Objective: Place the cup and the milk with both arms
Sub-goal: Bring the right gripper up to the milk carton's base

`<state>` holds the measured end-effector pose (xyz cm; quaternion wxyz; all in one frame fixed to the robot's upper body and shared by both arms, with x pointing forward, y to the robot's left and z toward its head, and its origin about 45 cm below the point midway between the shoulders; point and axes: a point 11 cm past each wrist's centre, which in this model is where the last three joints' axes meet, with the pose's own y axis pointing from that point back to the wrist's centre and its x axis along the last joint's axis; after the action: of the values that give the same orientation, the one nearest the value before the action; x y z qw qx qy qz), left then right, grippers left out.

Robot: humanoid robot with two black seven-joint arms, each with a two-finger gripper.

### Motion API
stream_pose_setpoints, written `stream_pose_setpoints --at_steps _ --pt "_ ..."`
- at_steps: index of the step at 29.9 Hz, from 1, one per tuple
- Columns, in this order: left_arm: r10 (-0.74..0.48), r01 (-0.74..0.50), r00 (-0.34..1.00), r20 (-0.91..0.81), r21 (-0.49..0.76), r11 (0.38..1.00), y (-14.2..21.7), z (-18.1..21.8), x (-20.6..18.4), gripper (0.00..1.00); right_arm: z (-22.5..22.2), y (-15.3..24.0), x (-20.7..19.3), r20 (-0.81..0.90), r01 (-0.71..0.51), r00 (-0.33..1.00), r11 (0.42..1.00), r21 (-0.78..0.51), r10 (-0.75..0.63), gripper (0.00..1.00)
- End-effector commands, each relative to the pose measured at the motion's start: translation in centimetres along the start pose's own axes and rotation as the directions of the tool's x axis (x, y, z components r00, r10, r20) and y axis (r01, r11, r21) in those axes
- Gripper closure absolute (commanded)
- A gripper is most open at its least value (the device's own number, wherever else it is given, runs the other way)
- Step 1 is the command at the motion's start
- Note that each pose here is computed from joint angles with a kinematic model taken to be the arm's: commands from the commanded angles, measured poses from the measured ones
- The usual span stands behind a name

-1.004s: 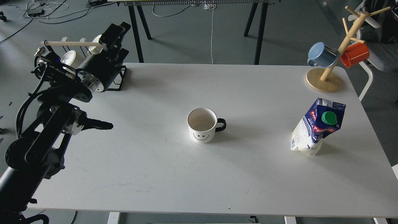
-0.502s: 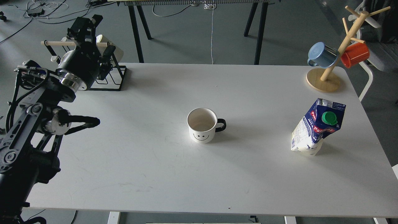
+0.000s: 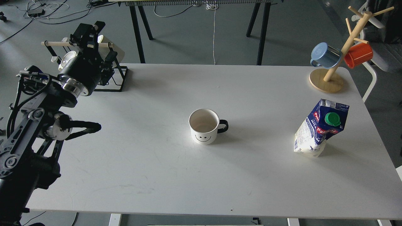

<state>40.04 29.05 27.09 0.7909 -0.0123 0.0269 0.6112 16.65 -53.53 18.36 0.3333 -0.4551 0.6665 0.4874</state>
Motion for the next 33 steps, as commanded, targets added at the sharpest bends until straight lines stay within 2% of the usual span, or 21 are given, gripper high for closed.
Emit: stream_pose_setpoints --at_steps 1,10,15,23,33 --pt "-0.002 0.002 1.0 0.002 0.001 1.0 0.0 0.0 -0.1 0.01 2.1 1.7 2.4 0.03 -0.058 0.998 0.997 -0.043 0.059 0.01" --pt "-0.015 0.015 1.0 0.007 0.004 1.0 -0.1 -0.1 -0.5 0.01 8.5 2.0 1.4 0.058 0.021 0.998 0.981 -0.191 -0.01 0.01" --pt "-0.015 0.015 1.0 0.008 0.005 1.0 -0.1 -0.1 -0.5 0.01 11.6 2.3 0.8 0.02 0.069 0.998 0.959 -0.275 -0.066 0.01" --pt "-0.018 0.018 1.0 0.002 0.001 1.0 -0.1 0.0 -0.8 0.01 14.7 2.1 1.3 0.035 0.122 0.993 0.949 -0.29 -0.116 0.01" --pt "-0.02 0.02 1.0 0.004 0.003 1.0 -0.1 0.0 -0.8 0.01 17.2 -0.1 0.3 0.085 0.216 0.976 0.943 -0.254 -0.201 0.01"
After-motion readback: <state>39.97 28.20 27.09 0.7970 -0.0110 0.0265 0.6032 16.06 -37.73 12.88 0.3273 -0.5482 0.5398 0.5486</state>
